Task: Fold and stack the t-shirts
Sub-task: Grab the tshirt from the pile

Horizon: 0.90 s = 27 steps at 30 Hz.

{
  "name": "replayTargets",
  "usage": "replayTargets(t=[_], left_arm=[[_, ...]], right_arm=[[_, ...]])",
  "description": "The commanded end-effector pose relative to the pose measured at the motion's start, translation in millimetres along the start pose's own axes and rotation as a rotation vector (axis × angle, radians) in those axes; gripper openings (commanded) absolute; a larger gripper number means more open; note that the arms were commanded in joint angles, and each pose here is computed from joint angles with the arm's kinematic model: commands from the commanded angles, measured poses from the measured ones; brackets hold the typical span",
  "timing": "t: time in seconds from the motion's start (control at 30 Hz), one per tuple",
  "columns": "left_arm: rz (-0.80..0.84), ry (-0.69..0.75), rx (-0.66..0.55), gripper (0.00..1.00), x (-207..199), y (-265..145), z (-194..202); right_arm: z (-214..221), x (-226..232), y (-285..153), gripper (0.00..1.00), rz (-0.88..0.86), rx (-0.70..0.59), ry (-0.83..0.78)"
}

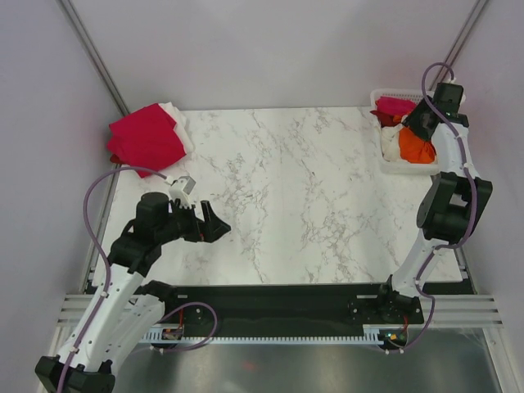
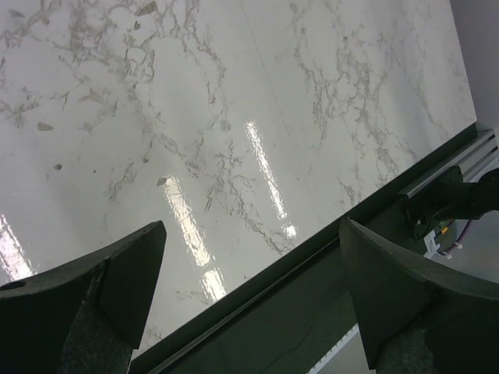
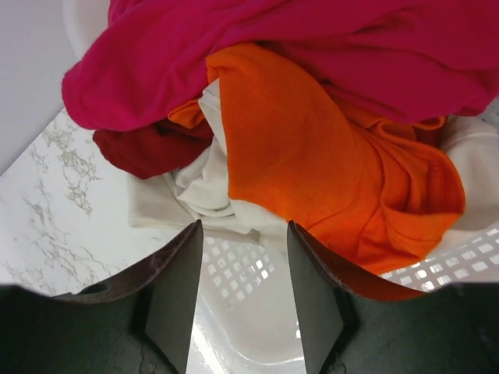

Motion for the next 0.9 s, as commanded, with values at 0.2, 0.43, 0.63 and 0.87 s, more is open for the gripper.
replayTargets(t=[0.2, 0.43, 0.63, 0.87], left_arm=[[0.134, 0.017, -0.072, 1.0, -18, 4, -17], [0.129, 0.01, -0.069, 1.0, -17, 4, -17], [0.127, 0.007, -0.067, 1.0, -17, 5, -16], [0.125, 0.007, -0.067, 1.0, -16, 5, -16]], right_arm=[[-16, 10, 27, 0.52, -0.039, -0.03, 0.003], [-5, 4, 36, 0.22, -0.014, -0.006, -0.008], [-4, -1, 38, 0.0, 0.015, -0.013, -0.02], [-10, 13, 38, 0.56, -0.051, -0.022, -0.037]])
Point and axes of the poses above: each gripper's point midway between its finger pads, its own y axis out along the fingers, its own x axis along the line the jaws close on, z = x × y, the point moved 7 cm from there along -y, back along the fingers, and after that the axes turned 3 degrees about -y, right-handed, at the moved point
